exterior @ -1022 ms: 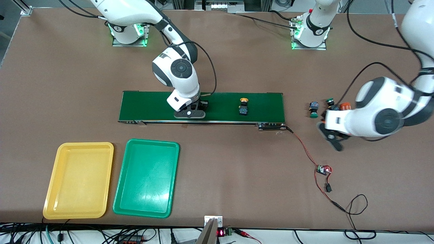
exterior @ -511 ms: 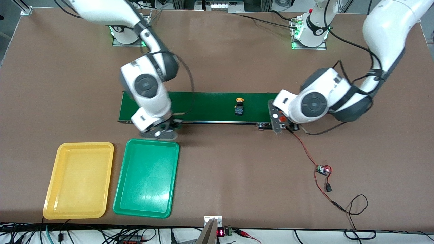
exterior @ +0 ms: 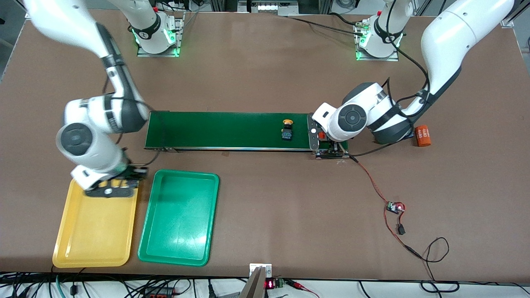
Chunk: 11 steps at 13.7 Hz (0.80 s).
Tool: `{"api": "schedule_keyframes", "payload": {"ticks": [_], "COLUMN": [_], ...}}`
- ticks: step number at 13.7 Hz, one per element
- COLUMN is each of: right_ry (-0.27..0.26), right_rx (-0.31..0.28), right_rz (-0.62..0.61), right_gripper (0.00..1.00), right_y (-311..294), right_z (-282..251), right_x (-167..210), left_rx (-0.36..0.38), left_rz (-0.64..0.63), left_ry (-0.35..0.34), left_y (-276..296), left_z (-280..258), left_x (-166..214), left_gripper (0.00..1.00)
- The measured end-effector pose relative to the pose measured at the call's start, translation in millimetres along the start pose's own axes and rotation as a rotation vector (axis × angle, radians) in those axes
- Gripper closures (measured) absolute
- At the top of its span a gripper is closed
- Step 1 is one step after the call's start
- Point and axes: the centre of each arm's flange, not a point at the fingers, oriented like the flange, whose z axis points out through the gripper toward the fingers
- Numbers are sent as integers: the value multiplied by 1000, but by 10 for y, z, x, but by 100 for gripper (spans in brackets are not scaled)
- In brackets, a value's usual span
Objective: Sort buttons by color to trays
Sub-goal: 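Carry the button to the yellow tray while the left gripper carries the cylinder, then release the button in the yellow tray while the left gripper sets the cylinder down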
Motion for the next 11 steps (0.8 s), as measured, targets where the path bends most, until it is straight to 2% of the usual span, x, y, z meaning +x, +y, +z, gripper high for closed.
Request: {"api": "schedule_keyframes", "payload": {"ticks": [1,3,6,9,11], "right_ry": [11,36,122,197,200], "right_rx": [-5,-17,-26,-60,-69], "right_rz": [-6,-16,-51,-88,-92], "right_gripper": [59,59,59,59,59], "right_y": [207,482,723,1012,1117], "right_z": [107,390,872,1333,1534], "right_x": [31,74,145,152,126], "left_rx": [2,10,39,99,163], "left_rz": [3,-8,-37,-124,-222], "left_ry": [-1,2,-3,-56,-89], "left_y": [15,-14,-116,-259,-499], "left_z": [5,-34,-299,-890,-1185], "left_x": [29,8,-95,-361,-801], "left_gripper": [47,29,1,0,0]}}
